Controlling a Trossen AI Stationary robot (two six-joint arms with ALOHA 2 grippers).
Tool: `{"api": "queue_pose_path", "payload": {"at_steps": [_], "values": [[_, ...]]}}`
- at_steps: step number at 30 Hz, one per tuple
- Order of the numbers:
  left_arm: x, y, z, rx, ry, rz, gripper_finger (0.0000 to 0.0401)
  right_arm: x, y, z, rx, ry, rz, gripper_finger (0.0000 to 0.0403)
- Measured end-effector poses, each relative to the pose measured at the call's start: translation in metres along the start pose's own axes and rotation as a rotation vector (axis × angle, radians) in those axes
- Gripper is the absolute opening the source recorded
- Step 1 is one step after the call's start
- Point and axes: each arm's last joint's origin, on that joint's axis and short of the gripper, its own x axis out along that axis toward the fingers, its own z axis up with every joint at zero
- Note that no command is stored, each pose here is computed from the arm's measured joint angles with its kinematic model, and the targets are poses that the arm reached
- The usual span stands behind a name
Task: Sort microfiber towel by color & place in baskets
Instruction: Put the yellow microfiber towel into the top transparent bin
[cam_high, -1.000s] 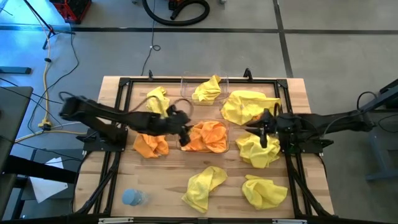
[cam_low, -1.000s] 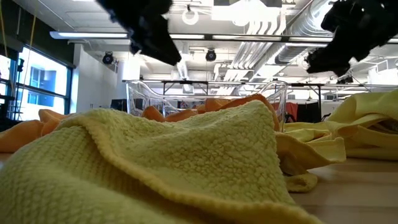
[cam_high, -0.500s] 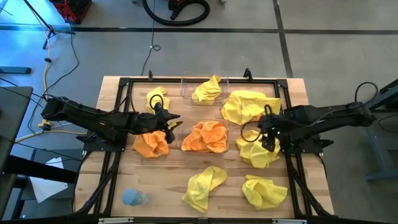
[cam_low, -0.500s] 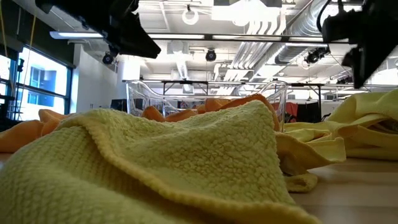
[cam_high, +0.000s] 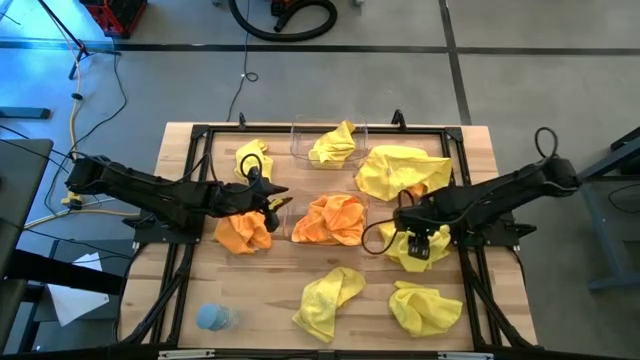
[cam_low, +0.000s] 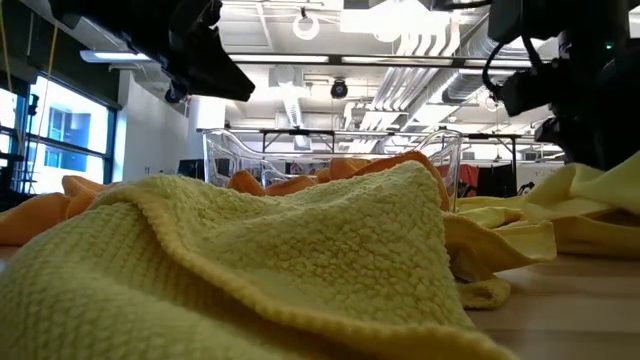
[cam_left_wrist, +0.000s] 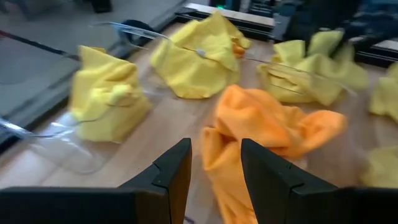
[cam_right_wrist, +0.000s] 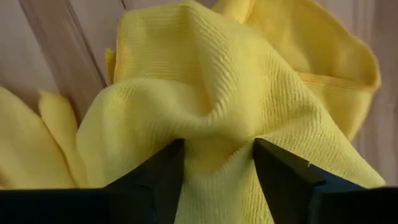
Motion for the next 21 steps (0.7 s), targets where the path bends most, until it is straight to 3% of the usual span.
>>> {"api": "queue_pose_path", "payload": {"at_steps": [3, 7, 9, 12, 21], "values": [[-0.001, -0.003, -0.001, -0.004, 0.014, -0.066, 0.0126, 0.008, 0.003, 0.003, -0.002, 0.024, -0.009, 0.014], [-0.002, -0.007, -0.002, -0.013, 0.037, -0.137, 0.0126, 0.014, 0.007, 0.009, 0.054, 0.004, 0.002, 0.0041], [-0.003, -0.01, -0.003, -0.026, 0.043, -0.158, 0.0126, 0.014, 0.008, 0.012, 0.099, -0.018, 0.015, 0.0012], [-0.005, -0.013, -0.004, -0.034, 0.048, -0.176, 0.0126, 0.013, 0.01, 0.014, 0.161, -0.048, 0.033, 0.0022], [-0.008, -0.015, -0.003, 0.003, 0.037, -0.188, 0.0126, 0.012, 0.011, 0.017, 0.152, -0.113, 0.007, 0.0006]]}}
